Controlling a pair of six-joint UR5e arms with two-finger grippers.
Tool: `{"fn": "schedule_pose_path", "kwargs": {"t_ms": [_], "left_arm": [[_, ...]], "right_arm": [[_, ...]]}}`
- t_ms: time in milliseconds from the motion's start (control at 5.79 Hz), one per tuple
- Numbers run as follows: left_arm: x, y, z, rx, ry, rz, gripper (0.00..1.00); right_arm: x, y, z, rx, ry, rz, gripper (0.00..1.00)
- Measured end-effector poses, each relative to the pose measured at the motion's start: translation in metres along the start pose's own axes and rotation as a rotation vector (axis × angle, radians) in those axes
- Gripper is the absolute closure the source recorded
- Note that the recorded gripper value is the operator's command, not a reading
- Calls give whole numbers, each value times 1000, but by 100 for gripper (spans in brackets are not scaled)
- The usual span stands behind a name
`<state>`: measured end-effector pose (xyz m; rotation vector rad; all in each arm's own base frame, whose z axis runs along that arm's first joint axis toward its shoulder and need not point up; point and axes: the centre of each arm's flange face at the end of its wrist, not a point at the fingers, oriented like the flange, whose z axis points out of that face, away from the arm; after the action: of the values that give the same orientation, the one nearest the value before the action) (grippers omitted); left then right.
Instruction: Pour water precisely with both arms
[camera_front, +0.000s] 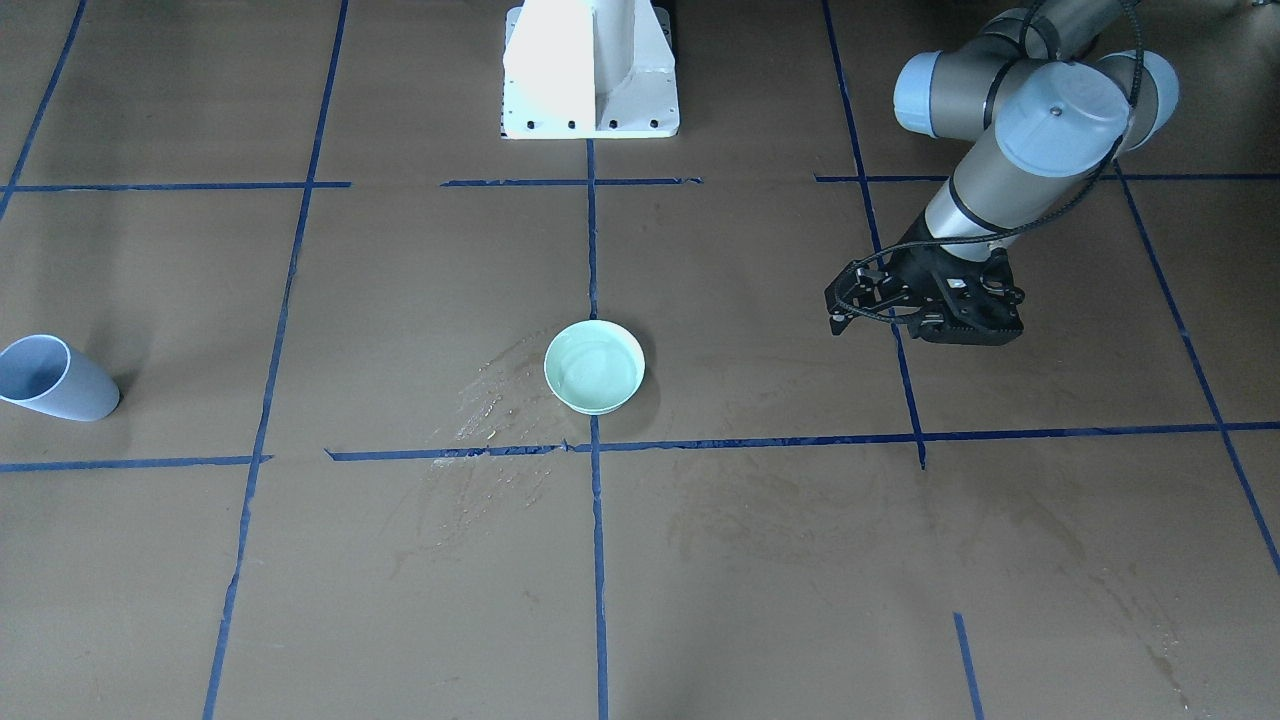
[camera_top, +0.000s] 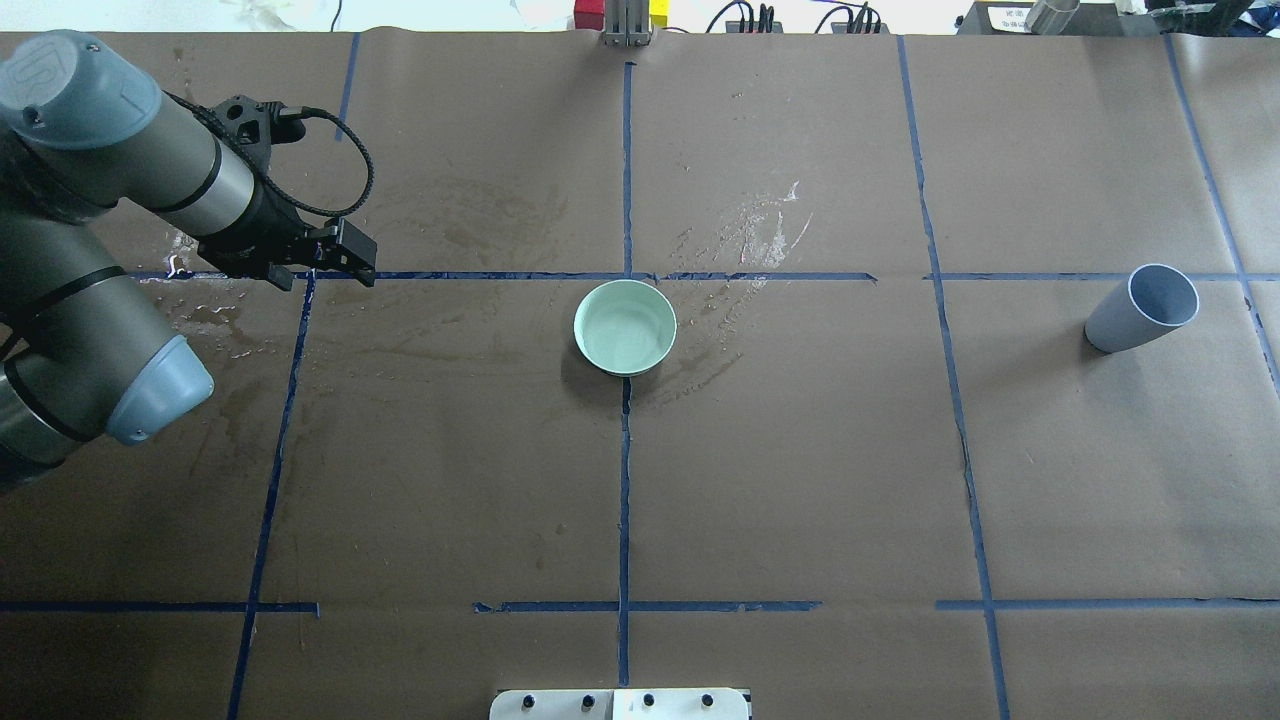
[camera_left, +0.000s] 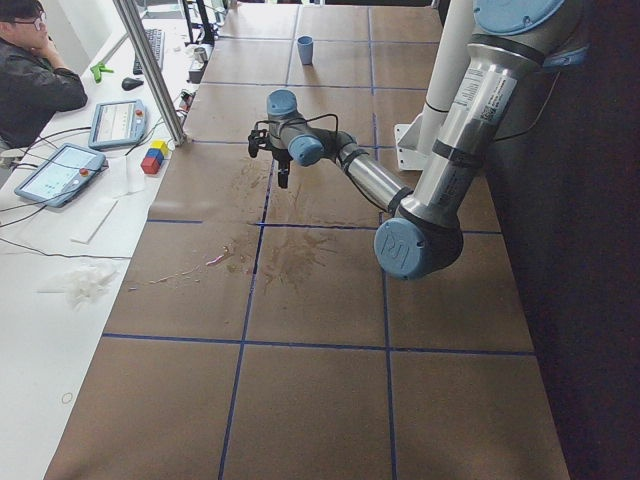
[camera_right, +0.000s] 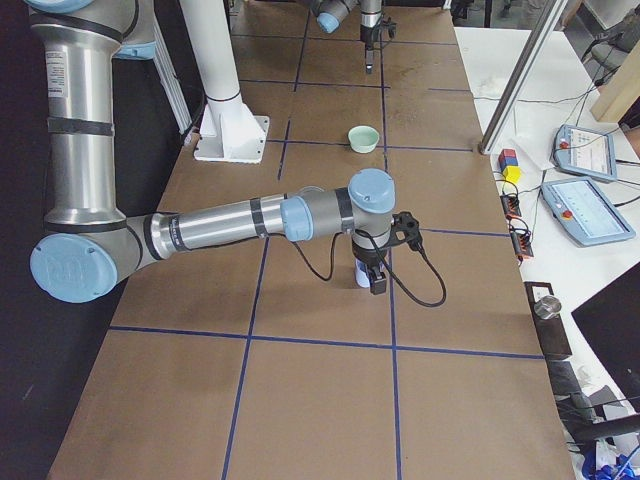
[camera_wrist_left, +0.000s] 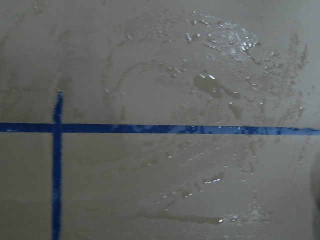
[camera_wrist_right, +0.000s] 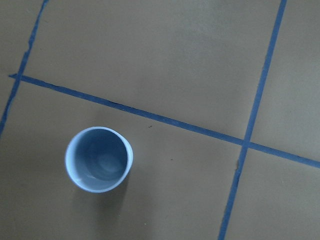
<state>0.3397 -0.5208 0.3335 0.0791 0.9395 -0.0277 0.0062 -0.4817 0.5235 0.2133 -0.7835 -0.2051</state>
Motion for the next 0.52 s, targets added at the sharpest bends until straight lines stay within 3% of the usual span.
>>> {"fn": "schedule_pose_path", "kwargs": {"t_ms": [345,518], "left_arm": [[-4,1,0,-1,-4,0,0],[-5,1,0,0,-4,0,0]], "right_arm": [[-61,12,-3,64,-21,65,0],[-83,29,17,126,-17,86,0]]}}
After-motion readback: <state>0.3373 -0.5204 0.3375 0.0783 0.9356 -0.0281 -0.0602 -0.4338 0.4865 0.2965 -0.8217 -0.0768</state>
